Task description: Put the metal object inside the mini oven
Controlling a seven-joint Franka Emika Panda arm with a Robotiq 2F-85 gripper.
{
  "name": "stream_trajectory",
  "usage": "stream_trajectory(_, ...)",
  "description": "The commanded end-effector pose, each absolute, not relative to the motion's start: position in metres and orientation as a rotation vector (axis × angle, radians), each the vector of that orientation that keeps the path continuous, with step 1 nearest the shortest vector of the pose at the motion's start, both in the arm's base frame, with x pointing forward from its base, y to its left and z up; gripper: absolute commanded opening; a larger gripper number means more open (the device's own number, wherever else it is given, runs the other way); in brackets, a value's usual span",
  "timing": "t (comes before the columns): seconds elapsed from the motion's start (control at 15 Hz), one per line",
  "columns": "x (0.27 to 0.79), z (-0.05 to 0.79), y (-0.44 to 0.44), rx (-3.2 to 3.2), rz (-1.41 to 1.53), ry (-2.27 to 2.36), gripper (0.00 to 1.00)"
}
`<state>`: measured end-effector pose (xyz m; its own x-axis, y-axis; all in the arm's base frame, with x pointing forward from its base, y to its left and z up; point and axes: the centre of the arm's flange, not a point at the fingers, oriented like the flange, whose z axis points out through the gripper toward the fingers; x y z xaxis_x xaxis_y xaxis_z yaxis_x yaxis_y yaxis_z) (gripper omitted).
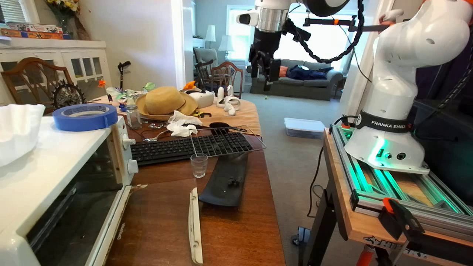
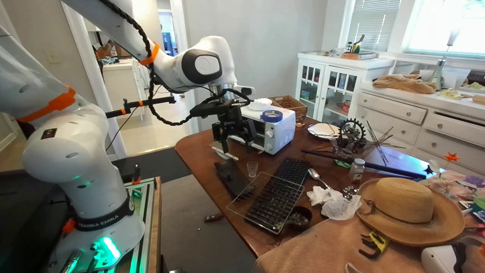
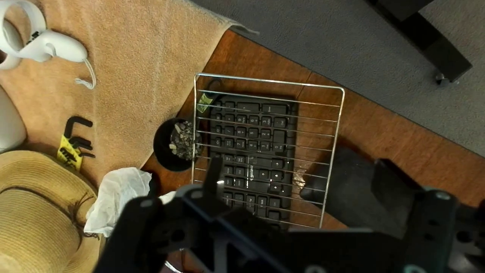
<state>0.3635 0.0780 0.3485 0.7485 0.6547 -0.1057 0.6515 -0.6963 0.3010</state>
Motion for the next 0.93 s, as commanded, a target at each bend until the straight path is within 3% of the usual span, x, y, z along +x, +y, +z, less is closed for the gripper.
stream_trajectory(0.0, 0.364, 0.349, 0.078, 2.629, 0.016, 1.012, 1.0)
stream_trajectory(0.87, 0.404, 0.169, 0.088, 2.908, -0.139, 1.008, 1.0)
